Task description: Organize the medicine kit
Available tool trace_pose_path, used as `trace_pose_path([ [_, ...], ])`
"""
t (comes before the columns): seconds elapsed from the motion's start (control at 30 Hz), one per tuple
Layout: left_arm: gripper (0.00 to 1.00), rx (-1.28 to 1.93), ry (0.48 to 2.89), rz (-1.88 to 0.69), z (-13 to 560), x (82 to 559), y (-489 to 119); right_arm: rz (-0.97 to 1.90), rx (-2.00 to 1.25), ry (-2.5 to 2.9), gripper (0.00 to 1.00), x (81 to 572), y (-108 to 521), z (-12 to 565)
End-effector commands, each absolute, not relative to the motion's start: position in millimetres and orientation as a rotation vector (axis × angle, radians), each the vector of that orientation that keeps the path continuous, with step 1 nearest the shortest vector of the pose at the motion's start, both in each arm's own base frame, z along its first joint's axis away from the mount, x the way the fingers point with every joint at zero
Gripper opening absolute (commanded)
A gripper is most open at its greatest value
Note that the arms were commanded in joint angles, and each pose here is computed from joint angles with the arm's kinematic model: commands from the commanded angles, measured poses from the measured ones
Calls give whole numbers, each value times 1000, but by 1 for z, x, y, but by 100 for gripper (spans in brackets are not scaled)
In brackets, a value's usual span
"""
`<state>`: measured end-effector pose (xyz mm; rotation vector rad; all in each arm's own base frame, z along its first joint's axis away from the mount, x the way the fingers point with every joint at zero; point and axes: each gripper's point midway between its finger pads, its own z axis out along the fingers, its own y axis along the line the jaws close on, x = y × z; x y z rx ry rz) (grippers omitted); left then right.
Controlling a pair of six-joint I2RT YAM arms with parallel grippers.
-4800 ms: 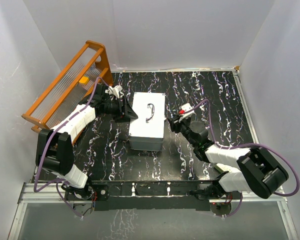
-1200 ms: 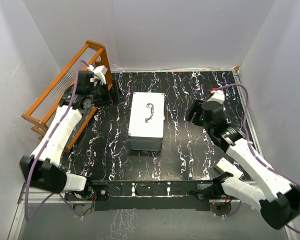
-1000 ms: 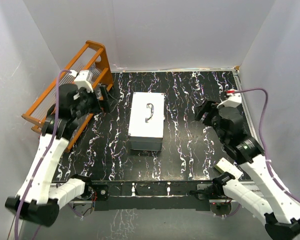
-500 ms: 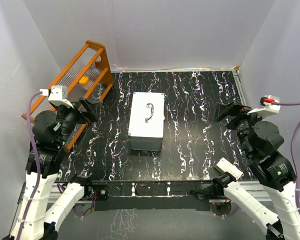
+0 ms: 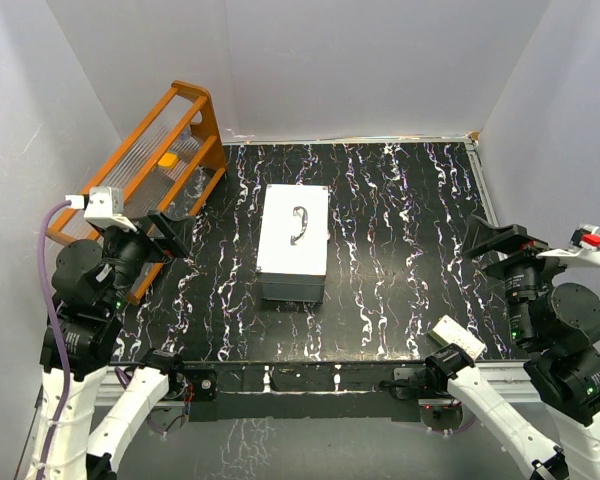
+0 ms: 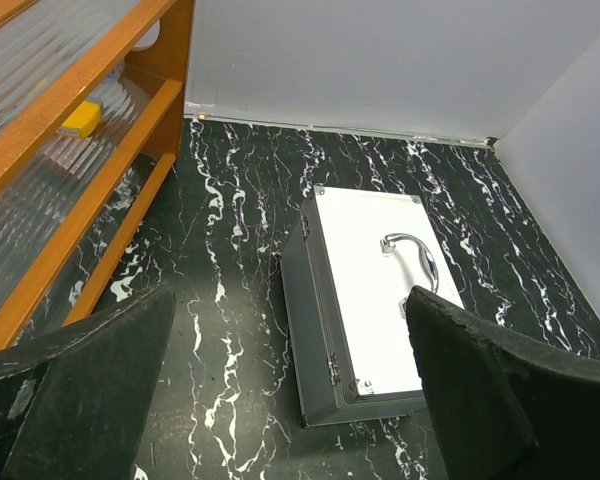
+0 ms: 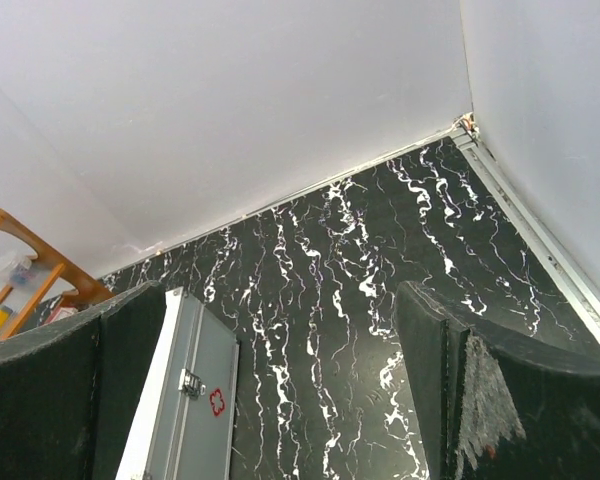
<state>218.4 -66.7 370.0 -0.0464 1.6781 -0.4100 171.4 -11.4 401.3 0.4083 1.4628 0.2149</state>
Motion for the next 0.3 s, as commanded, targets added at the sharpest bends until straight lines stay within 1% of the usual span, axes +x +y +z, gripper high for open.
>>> trace_pose_path([
  [0.0,99,-63,1659,-402,379,214,-62,213,434,1410,98,165,-20,416],
  [0.27,99,-70,1660,-385,379,215,-60,218,433,1411,98,167,-18,415],
])
